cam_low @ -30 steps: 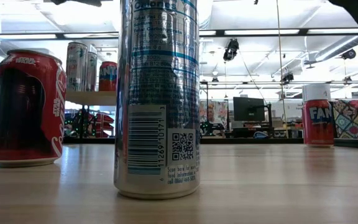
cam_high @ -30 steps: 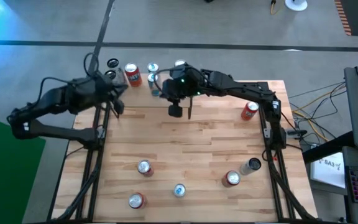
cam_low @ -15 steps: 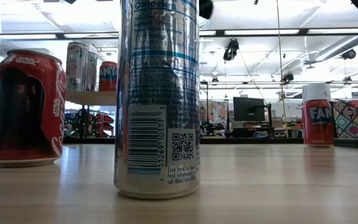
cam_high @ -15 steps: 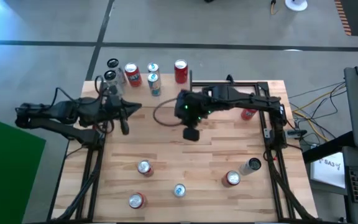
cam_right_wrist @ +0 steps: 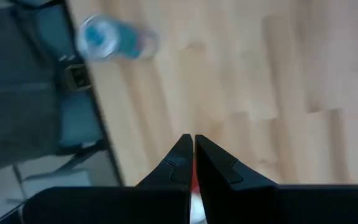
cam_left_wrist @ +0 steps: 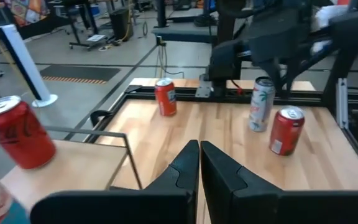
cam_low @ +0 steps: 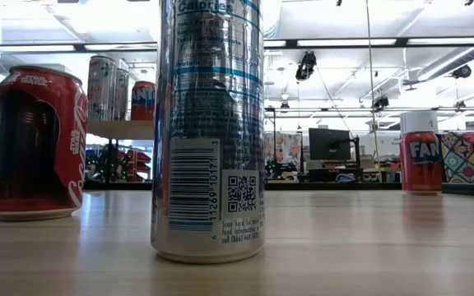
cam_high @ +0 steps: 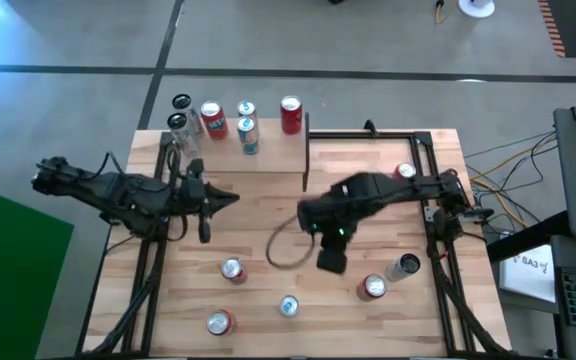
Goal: Place canned beverage on shelf
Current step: Put the red black soda can on the shelf aligned with the other red black soda can
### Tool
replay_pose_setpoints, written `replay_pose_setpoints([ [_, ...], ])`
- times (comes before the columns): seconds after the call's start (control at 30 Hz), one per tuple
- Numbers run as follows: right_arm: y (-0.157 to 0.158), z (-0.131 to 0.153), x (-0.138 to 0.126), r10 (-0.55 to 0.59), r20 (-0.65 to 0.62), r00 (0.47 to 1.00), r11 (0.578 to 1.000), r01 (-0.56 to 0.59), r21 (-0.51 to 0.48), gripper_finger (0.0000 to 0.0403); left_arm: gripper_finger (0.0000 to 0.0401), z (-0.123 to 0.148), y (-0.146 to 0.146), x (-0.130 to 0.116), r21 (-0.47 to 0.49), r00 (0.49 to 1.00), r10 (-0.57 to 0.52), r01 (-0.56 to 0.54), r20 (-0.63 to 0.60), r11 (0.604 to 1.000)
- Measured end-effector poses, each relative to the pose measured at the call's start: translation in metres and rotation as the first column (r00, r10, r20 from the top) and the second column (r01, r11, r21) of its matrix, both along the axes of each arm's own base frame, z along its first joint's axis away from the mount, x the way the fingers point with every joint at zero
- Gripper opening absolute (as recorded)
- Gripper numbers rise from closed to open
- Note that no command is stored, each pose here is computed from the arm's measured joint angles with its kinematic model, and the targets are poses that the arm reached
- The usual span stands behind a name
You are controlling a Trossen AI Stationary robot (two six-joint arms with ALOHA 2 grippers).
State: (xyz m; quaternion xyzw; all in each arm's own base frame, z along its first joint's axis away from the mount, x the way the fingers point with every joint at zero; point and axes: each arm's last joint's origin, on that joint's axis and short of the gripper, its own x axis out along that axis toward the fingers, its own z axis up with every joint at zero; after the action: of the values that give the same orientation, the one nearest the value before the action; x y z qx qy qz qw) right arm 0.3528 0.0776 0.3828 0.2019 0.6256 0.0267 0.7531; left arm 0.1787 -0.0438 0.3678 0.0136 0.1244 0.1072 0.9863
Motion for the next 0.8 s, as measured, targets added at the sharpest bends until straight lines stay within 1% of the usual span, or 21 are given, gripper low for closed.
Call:
replay_pose_setpoints([
  [0.07, 0.012, 0.003, -0.005, -0.01, -0.014, 1.0, 0.999, 0.01, 0.033, 0.0009, 0.0, 0.0, -0.003, 0.004, -0.002, 1.0, -0.009, 0.009, 0.009, 1.0],
  [0.13, 0.024, 0.004, -0.01, -0.016, -0.028, 0.999, 0.999, 0.018, 0.047, 0.0009, 0.0, -0.001, -0.006, 0.007, -0.003, 1.0, -0.018, 0.018, 0.014, 1.0],
  [0.27, 0.052, 0.004, -0.02, 0.027, -0.04, 0.999, 0.998, -0.025, 0.05, 0.0009, 0.0, -0.002, -0.015, 0.014, -0.008, 0.999, -0.048, 0.048, 0.025, 0.999],
  [0.37, 0.072, 0.0, -0.028, 0.096, -0.032, 0.995, 0.995, -0.096, -0.008, 0.0009, 0.0, -0.005, -0.026, 0.02, -0.015, 0.996, -0.087, 0.088, 0.032, 0.996],
  [0.47, 0.086, -0.006, -0.034, 0.121, -0.038, 0.992, 0.99, -0.123, -0.064, 0.0009, 0.0, -0.008, -0.041, 0.025, -0.017, 0.99, -0.137, 0.138, 0.037, 0.99],
  [0.53, 0.091, -0.01, -0.038, 0.102, -0.049, 0.994, 0.99, -0.106, -0.095, 0.0009, 0.0, -0.011, -0.052, 0.027, -0.011, 0.987, -0.153, 0.154, 0.041, 0.988],
  [0.73, 0.097, -0.023, -0.061, 0.029, -0.089, 0.996, 0.978, -0.046, -0.203, 0.0009, 0.0, -0.022, -0.081, 0.031, 0.032, 0.993, -0.111, 0.11, 0.038, 0.993],
  [0.8, 0.097, -0.028, -0.069, 0.01, -0.084, 0.996, 0.975, -0.028, -0.222, 0.0009, 0.0, -0.026, -0.09, 0.032, 0.044, 0.993, -0.111, 0.11, 0.032, 0.993],
])
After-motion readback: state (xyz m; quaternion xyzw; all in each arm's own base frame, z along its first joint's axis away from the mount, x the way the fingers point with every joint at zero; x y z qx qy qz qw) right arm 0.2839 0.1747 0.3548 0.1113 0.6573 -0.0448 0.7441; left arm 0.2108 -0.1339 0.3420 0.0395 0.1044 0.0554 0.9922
